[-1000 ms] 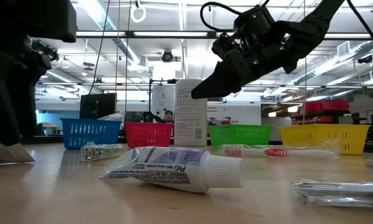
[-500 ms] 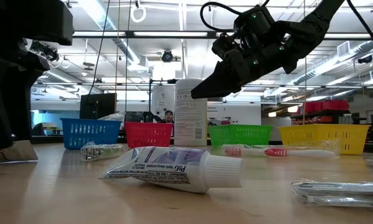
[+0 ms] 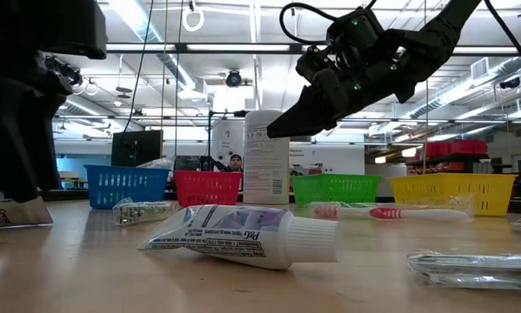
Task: Pick & Place Travel size toiletries
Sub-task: Put the white toothpaste into the red bin
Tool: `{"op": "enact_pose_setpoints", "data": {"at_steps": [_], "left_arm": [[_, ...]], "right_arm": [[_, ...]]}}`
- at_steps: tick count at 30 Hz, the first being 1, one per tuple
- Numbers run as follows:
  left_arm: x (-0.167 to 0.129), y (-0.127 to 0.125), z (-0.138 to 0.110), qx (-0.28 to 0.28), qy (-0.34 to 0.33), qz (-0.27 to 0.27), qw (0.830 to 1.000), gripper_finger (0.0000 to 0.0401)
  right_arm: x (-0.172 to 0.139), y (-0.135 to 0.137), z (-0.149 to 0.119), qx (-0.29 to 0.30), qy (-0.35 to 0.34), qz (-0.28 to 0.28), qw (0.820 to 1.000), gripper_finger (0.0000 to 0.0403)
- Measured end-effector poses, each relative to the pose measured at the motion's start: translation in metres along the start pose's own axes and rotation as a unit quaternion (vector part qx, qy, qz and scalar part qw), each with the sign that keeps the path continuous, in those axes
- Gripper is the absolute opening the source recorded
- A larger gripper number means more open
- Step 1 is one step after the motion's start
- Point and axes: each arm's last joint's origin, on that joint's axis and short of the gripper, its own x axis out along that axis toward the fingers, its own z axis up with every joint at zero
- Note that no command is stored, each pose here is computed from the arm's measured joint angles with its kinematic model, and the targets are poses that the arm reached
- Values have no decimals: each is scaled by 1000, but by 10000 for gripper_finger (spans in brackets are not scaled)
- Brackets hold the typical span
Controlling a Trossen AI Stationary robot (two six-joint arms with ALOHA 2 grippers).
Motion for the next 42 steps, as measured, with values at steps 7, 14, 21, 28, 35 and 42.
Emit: {"op": "enact_pose_setpoints", "data": {"at_steps": [7, 14, 21, 28, 35, 42], "left_arm": [[0, 0, 0, 0, -2, 1, 1000, 173], [4, 5, 7, -9, -13, 14, 1000, 173], [8, 6, 13, -4, 4, -4, 1000, 173], [9, 4, 12, -10, 11, -9, 1000, 173], [26, -3, 5, 4, 42, 1, 999, 173], [23, 1, 4, 6, 46, 7, 999, 168]], "right_arm": [[0, 0, 0, 0, 0, 0, 1000, 186], [0, 0, 0, 0, 0, 0, 1000, 186], [0, 0, 0, 0, 0, 0, 1000, 186], [0, 0, 0, 2, 0, 0, 1000, 186], [0, 0, 0, 2, 0, 0, 1000, 186], [0, 0, 0, 2, 0, 0, 1000, 186]]}}
